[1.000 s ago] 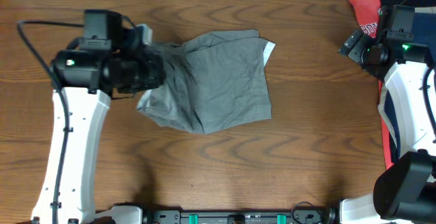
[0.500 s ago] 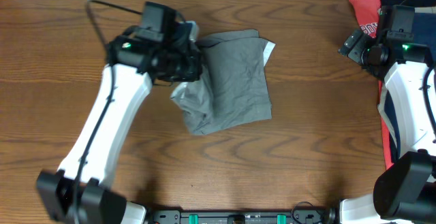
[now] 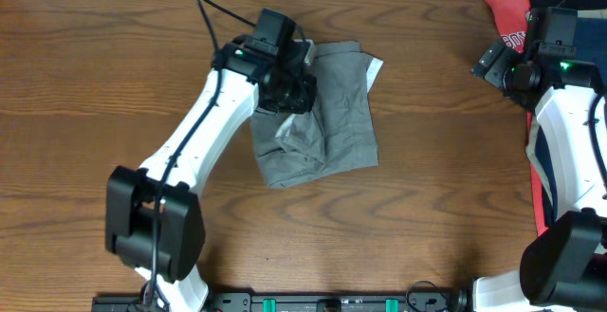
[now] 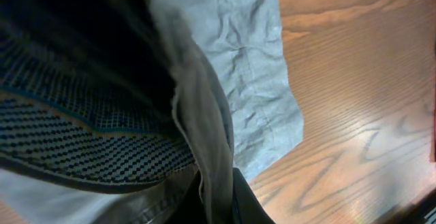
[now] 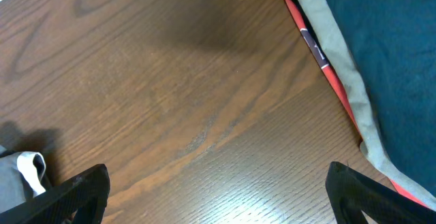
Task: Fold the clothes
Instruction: 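Lift the left leg end and fold it rightward over the pants, then press the folded pants down and release with the left gripper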
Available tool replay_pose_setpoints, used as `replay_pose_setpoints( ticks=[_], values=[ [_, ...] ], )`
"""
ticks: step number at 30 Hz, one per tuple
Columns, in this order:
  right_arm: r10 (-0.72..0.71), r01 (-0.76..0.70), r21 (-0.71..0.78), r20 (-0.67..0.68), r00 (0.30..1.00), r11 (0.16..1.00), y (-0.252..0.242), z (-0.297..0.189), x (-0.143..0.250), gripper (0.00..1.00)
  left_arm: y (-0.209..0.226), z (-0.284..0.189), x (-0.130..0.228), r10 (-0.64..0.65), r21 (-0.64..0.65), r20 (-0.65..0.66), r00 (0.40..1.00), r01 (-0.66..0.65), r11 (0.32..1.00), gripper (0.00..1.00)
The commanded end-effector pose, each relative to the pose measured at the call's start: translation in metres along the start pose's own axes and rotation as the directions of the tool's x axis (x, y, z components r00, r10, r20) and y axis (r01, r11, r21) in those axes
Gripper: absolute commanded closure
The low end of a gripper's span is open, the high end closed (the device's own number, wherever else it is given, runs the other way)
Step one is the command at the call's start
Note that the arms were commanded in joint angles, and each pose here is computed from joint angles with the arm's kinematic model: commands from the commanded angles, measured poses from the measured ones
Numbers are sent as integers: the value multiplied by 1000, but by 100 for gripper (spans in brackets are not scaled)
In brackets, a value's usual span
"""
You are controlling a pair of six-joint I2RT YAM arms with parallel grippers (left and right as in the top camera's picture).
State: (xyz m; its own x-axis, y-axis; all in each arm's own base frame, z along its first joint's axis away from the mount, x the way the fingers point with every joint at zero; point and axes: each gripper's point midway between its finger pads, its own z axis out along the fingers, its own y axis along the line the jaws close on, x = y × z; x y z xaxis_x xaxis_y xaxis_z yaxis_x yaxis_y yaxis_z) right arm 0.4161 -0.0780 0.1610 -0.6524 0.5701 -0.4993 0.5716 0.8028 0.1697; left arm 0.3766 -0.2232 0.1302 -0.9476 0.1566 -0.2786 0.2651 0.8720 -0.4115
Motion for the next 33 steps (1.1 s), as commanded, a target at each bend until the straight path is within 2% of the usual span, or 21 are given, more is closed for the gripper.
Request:
replay_pose_setpoints(
  ticks=[1, 6, 8, 9, 10, 11, 16, 20, 24, 25, 26, 27, 31, 33],
  values=[
    [-5, 5, -12, 26, 1000, 1000, 3, -8, -7, 1, -7, 7, -5, -15, 19, -1, 1000, 15, 1000, 94],
    [-5, 5, -12, 26, 1000, 1000, 3, -8, -7, 1, -16, 15, -9, 4, 35, 10, 1000, -5, 999, 93],
    [-5, 5, -12, 25, 1000, 1000, 3, -8, -7, 1, -19, 16, -10, 14, 41, 16, 1000, -15, 999, 83],
    [-5, 5, -12, 25, 1000, 1000, 3, -8, -7, 1, -21, 17, -10, 19, 44, 18, 1000, -20, 999, 66],
    [-5, 5, -12, 26, 1000, 1000, 3, -8, -7, 1, -23, 17, -10, 24, 45, 18, 1000, -25, 999, 36],
    [-5, 5, -12, 25, 1000, 1000, 3, -8, -7, 1, -24, 18, -9, 27, 46, 17, 1000, -27, 999, 22],
    [-5, 5, -12, 25, 1000, 1000, 3, -8, -7, 1, -30, 17, -7, 28, 74, 6, 1000, -28, 997, 20],
    [-5, 5, -12, 25, 1000, 1000, 3, -8, -7, 1, -40, 15, -4, 28, 138, -9, 1000, -27, 990, 20],
    [-5, 5, -12, 25, 1000, 1000, 3, -8, -7, 1, -41, 14, -4, 29, 140, -6, 1000, -28, 990, 20],
    [-5, 5, -12, 26, 1000, 1000, 3, -8, -7, 1, -41, 14, -4, 29, 140, -8, 1000, -28, 990, 26],
    [-5, 5, -12, 25, 1000, 1000, 3, -8, -7, 1, -41, 14, -3, 28, 140, -9, 1000, -27, 990, 37],
    [-5, 5, -12, 25, 1000, 1000, 3, -8, -7, 1, -41, 15, -2, 28, 139, -15, 1000, -26, 990, 53],
    [-5, 5, -12, 26, 1000, 1000, 3, -8, -7, 1, -45, 22, 8, 36, 136, -48, 998, -29, 990, 87],
    [-5, 5, -12, 26, 1000, 1000, 3, -8, -7, 1, -46, 30, 16, 42, 133, -71, 997, -32, 991, 92]
  ],
)
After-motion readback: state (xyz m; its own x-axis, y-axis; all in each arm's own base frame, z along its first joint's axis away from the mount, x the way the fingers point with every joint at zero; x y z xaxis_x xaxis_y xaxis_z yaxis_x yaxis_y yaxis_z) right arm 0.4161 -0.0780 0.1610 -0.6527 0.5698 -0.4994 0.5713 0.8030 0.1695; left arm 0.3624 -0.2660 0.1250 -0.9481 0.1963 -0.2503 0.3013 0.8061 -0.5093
